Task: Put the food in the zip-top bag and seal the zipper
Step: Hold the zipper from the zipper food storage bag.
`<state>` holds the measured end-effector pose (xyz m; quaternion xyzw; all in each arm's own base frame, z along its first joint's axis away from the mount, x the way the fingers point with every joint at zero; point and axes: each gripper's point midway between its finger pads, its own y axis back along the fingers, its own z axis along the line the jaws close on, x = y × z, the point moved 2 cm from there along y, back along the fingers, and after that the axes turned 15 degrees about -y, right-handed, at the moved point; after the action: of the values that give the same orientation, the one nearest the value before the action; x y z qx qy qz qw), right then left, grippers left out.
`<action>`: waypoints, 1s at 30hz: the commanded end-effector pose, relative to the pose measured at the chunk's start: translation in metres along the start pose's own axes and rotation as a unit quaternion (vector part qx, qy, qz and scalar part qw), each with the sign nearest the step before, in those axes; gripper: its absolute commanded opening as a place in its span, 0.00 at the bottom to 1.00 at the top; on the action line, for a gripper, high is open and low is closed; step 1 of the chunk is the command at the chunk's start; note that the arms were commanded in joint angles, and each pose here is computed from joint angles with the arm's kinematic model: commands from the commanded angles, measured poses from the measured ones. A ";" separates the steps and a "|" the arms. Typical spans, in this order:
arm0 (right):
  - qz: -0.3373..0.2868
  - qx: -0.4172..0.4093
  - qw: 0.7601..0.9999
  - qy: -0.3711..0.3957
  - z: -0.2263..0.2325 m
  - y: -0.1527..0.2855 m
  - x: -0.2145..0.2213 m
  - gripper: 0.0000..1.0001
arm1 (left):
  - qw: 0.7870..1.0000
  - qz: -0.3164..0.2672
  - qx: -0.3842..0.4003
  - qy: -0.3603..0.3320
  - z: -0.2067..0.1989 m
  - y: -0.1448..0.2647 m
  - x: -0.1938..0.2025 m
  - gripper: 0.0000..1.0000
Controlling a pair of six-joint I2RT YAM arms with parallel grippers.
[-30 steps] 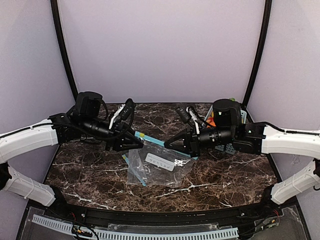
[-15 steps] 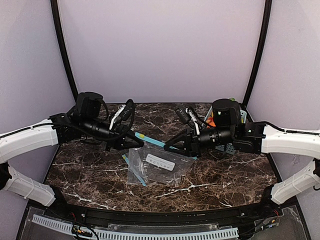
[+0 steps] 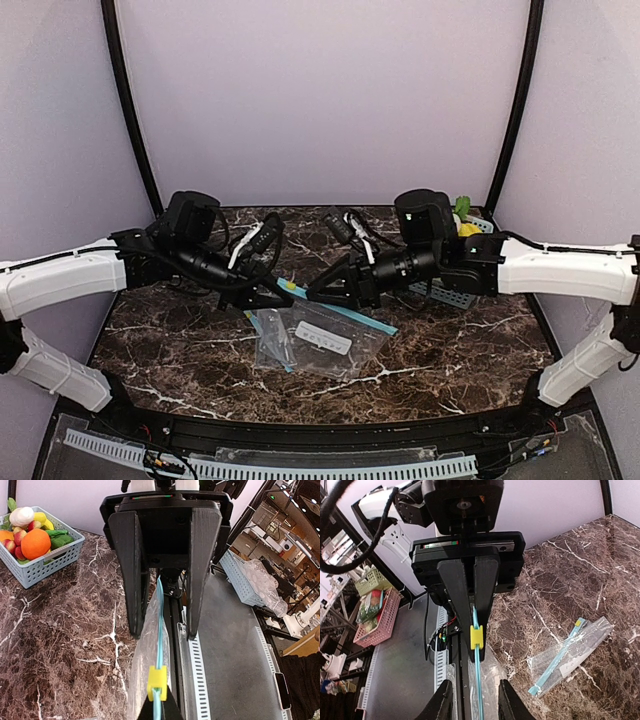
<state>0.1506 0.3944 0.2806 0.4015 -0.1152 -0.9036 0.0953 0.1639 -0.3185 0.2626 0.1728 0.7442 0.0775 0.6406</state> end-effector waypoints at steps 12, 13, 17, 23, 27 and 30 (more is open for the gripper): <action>0.003 -0.051 0.999 0.012 0.013 -0.025 -0.008 0.21 | 0.999 0.020 0.026 0.001 -0.010 -0.008 0.007 0.01; 0.003 -0.053 0.999 0.011 0.013 -0.026 -0.008 0.21 | 0.999 0.020 0.026 0.001 -0.010 -0.008 0.007 0.01; 0.000 -0.060 0.998 0.012 0.015 -0.028 -0.010 0.18 | 0.999 0.022 0.025 0.002 -0.009 -0.008 0.008 0.01; 0.003 -0.058 0.998 0.008 0.012 -0.031 -0.009 0.18 | 0.999 0.024 0.024 0.002 -0.010 -0.009 0.008 0.01; 0.004 -0.055 0.998 0.003 0.009 -0.033 -0.008 0.19 | 0.999 0.024 0.025 0.001 -0.011 -0.009 0.008 0.01; 0.003 -0.055 0.998 0.002 0.008 -0.035 -0.008 0.21 | 0.999 0.025 0.026 0.002 -0.011 -0.009 0.008 0.01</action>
<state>0.1496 0.4228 0.2671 0.3856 -0.0937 -0.9098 0.1214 0.1537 -0.3215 0.2486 0.2034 0.7487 0.0806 0.6258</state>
